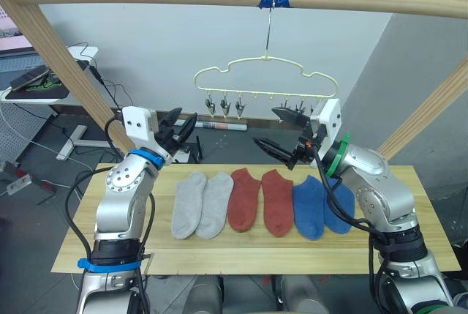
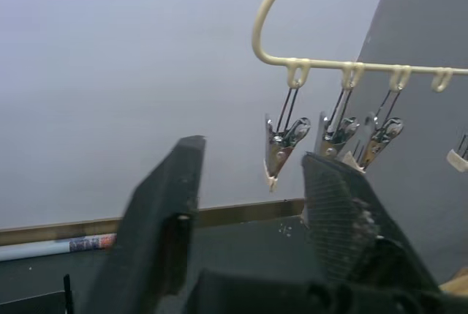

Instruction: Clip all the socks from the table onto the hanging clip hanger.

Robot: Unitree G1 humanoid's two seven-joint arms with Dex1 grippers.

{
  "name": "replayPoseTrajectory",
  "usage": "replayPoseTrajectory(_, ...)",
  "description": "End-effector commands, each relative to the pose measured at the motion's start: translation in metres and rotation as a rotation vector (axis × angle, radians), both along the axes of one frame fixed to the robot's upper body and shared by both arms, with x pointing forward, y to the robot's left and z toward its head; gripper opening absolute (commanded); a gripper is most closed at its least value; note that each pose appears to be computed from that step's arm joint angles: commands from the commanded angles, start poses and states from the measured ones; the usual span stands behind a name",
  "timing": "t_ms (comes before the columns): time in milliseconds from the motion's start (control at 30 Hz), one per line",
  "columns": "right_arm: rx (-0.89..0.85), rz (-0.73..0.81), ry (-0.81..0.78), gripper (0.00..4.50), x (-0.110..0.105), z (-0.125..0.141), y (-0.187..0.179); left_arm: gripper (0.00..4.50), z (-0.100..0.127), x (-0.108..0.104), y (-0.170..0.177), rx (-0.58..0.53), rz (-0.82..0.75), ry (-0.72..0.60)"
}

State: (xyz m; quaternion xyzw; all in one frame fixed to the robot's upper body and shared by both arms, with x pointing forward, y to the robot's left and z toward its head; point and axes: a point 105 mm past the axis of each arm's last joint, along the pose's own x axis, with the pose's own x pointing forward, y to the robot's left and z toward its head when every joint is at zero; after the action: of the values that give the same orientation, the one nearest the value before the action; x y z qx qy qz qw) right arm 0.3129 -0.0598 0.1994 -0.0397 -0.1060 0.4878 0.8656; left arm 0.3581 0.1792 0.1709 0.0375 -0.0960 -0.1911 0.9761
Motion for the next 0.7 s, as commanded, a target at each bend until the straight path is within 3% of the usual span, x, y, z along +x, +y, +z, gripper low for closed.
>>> replayPoseTrajectory(33,-0.008,0.024,-0.060,4.50,-0.006,0.011,0.008,1.94,0.007,0.004,-0.009,0.008,-0.014,-0.043)
replayPoseTrajectory(333,-0.010,0.054,-0.080,4.50,-0.008,0.018,0.019,1.94,0.001,0.017,-0.019,0.010,-0.029,-0.036)
replayPoseTrajectory(700,-0.003,0.063,-0.092,4.50,-0.009,0.024,0.023,1.94,0.008,0.025,-0.019,-0.008,-0.003,-0.077)
